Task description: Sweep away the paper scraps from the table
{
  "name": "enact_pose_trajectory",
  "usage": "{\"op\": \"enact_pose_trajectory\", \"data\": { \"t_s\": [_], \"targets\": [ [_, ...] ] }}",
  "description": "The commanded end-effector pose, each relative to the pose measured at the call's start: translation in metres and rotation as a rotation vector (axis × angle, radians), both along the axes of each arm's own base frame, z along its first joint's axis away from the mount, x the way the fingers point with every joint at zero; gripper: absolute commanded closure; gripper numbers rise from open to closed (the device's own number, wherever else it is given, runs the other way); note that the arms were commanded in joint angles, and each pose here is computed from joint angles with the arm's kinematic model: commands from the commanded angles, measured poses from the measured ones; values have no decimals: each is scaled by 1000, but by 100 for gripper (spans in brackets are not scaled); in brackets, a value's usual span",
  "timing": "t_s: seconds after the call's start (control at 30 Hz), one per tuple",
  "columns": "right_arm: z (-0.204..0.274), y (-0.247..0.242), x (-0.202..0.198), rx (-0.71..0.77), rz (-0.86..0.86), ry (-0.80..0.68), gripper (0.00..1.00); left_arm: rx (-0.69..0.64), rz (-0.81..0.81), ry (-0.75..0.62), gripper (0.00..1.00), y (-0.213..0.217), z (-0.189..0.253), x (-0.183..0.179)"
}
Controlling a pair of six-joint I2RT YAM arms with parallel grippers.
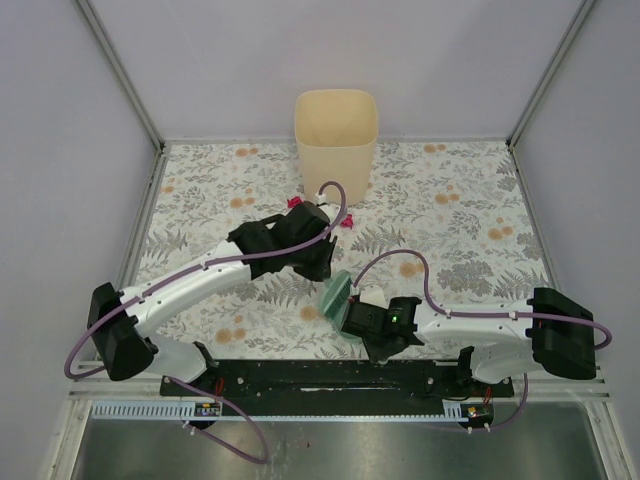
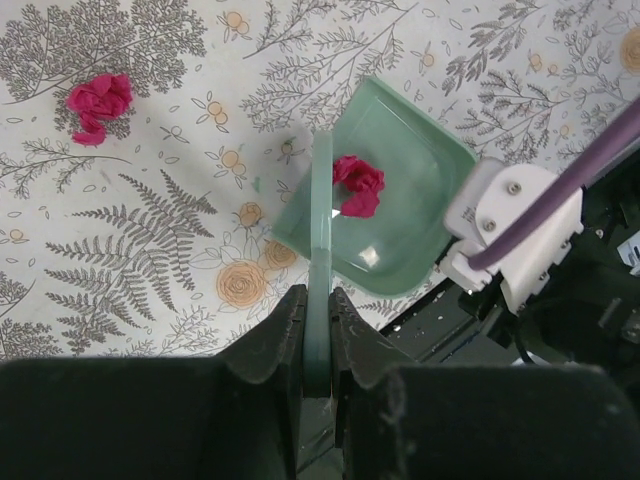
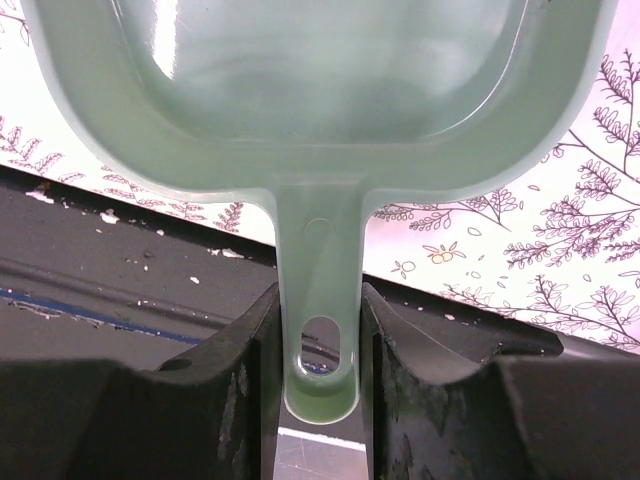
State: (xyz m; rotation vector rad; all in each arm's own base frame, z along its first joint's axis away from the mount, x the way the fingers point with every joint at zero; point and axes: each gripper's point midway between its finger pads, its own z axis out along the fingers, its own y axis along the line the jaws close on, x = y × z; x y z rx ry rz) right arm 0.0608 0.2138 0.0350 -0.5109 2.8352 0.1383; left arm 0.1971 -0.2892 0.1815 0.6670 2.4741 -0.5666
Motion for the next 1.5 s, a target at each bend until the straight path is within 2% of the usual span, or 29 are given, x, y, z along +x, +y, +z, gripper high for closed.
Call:
{"op": "enact_pose_trajectory", "data": {
  "t_s": [0.0, 0.4, 0.57, 0.63, 0.8, 1.07, 1.2, 1.47],
  "targets": [
    [-3, 2, 10, 11, -42, -59, 100, -65, 1, -35, 100, -3, 29, -7],
    [-8, 5, 26, 9, -86, -142, 100, -81, 87, -94, 100, 31, 73, -21],
    [-6, 11, 29, 9, -79, -151, 100, -86, 150, -164, 100, 60, 97, -23],
    [-2, 14, 31, 15, -81, -155, 100, -50, 202, -207, 100, 80, 99, -20],
    [19, 23, 37, 30, -69, -182, 100, 43, 325, -275, 100, 128, 82, -18],
    [63, 44, 46, 93, -58, -219, 100, 65, 431, -288, 100, 171, 43, -13],
    [84, 55, 55, 110, -45, -255, 100, 75, 462, -300, 100, 183, 37, -14],
    [120, 89, 67, 132, 14, -286, 100, -31, 453, -378, 100, 178, 45, -10]
  ]
}}
